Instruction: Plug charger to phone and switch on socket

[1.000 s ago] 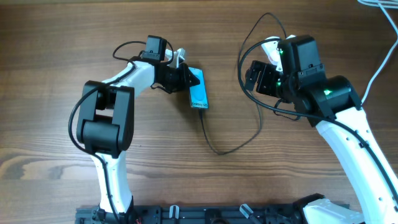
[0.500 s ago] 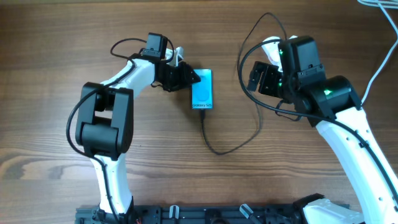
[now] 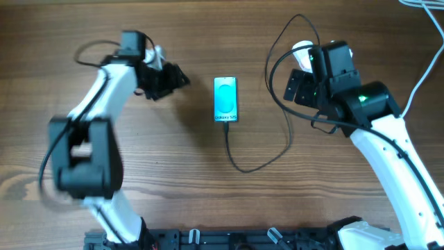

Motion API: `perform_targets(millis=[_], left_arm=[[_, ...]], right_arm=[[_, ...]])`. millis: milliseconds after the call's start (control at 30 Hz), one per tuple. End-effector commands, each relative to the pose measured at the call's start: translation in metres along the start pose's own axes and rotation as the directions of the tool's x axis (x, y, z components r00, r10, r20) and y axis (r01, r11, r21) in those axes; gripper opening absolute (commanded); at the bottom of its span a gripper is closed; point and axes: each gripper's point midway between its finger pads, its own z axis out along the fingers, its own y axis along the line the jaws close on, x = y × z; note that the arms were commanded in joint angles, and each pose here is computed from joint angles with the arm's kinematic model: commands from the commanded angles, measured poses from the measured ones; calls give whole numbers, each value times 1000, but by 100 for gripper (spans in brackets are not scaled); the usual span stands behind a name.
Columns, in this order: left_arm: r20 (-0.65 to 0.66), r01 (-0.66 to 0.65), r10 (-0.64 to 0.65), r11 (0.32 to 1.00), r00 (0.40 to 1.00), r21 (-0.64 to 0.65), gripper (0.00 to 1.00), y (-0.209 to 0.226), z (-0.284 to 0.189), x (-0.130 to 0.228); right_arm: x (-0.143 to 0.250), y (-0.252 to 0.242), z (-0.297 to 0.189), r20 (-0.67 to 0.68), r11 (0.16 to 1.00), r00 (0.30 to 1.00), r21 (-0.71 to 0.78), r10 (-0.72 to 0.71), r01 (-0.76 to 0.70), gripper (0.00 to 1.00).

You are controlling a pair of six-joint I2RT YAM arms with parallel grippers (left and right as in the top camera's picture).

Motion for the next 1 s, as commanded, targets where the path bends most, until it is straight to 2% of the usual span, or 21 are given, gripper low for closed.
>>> perform_targets(millis=[0, 67, 167, 233, 300, 400, 567, 700, 967], left_arm=[[267, -195, 174, 979, 948, 56, 83, -67, -107, -15], [368, -257, 215, 964, 905, 70, 100, -89, -150, -11], [482, -302, 246, 952, 841, 40, 100, -105, -197, -5], [528, -324, 258, 945, 809, 34, 100, -113, -218, 1], [553, -341, 265, 940, 790, 35, 100, -118, -230, 6], [567, -350, 269, 936, 778, 36, 100, -121, -237, 9], [566, -349, 269, 936, 779, 36, 100, -121, -237, 9], [566, -349, 269, 936, 779, 36, 100, -121, -237, 9], [566, -349, 269, 936, 779, 36, 100, -121, -237, 9]], right_arm=[[-11, -12, 14, -58, 999, 998, -27, 17, -19, 100], [-25, -20, 21, -91, 996, 995, -71, 42, -49, 100], [-65, -45, 30, -72, 990, 990, -73, 118, -123, 100], [-98, -67, 43, 11, 988, 989, -38, 150, -149, 99], [-121, -82, 58, 92, 992, 987, -8, 129, -129, 100], [-145, -103, 91, 160, 996, 987, 85, 24, -38, 100], [-134, -110, 151, 81, 989, 993, 129, -87, 76, 100], [-115, -126, 193, 1, 974, 994, 197, -113, 110, 100], [-91, -128, 233, -84, 982, 987, 116, -139, 148, 100]])
